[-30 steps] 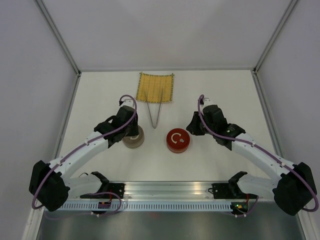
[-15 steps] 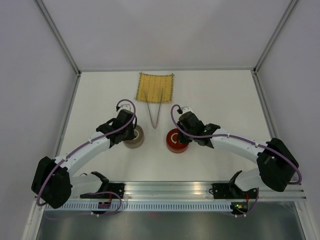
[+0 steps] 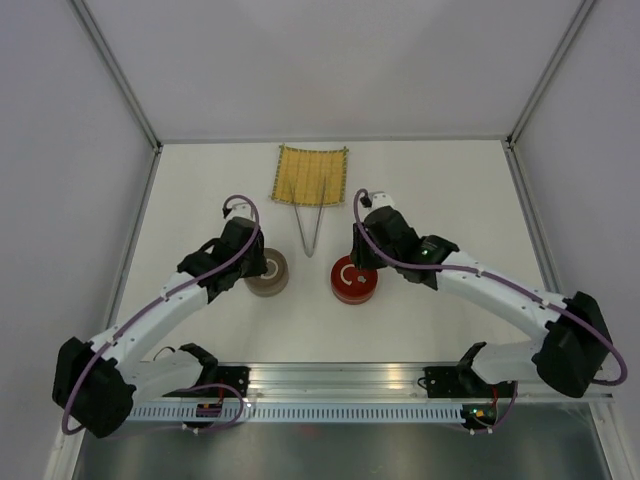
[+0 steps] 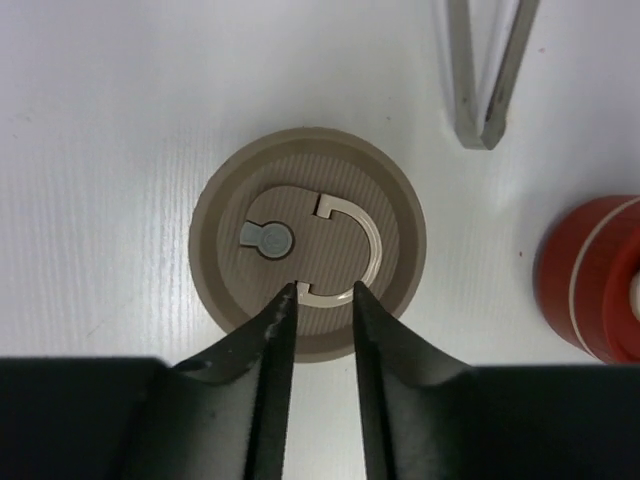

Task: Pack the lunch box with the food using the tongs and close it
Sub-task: Adjust the packing box at the center of the board, then reset both arms

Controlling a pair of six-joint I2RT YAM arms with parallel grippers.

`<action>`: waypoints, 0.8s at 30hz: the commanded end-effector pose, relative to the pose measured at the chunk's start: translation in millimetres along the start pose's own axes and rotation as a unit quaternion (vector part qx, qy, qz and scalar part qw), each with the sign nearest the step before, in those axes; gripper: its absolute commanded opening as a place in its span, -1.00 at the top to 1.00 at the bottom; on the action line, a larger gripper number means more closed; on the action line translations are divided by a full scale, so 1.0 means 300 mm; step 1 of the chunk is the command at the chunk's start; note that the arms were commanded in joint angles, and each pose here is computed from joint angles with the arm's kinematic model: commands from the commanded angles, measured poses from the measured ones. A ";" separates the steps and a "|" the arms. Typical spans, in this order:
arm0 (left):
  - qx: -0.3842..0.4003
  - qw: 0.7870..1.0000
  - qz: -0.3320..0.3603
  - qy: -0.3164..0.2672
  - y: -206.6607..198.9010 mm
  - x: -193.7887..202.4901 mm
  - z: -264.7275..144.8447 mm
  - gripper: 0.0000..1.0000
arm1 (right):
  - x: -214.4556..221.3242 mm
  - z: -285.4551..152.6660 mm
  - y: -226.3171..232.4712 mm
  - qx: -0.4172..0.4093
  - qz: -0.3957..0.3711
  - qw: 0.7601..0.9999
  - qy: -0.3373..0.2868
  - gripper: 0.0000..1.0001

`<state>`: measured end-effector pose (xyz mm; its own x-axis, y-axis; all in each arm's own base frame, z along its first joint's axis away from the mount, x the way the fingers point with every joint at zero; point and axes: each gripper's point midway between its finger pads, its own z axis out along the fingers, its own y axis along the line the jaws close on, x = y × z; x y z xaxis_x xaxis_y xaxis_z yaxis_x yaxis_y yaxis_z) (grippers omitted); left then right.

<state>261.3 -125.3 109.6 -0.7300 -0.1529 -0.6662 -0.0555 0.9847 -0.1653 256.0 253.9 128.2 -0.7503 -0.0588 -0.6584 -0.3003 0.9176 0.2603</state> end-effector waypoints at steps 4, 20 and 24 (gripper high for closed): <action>0.100 0.990 0.005 -0.102 -0.089 -0.247 -0.294 -0.32 | -0.363 -0.366 0.094 -0.062 0.019 0.980 -0.186 -0.49; 0.189 0.947 -0.027 -0.259 0.071 -0.199 -0.697 -0.98 | -0.282 -0.730 -0.088 -0.106 0.105 0.924 -0.352 -0.96; 0.190 0.933 -0.051 -0.302 0.132 -0.182 -0.754 -0.99 | -0.242 -0.806 -0.141 -0.118 0.141 0.906 -0.380 -0.96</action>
<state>152.7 -73.9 305.6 -0.2535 -0.3547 -0.9000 0.2583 0.8718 -0.4163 189.8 135.0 334.5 -0.2267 0.4708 -0.8527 -0.3585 0.7737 0.5224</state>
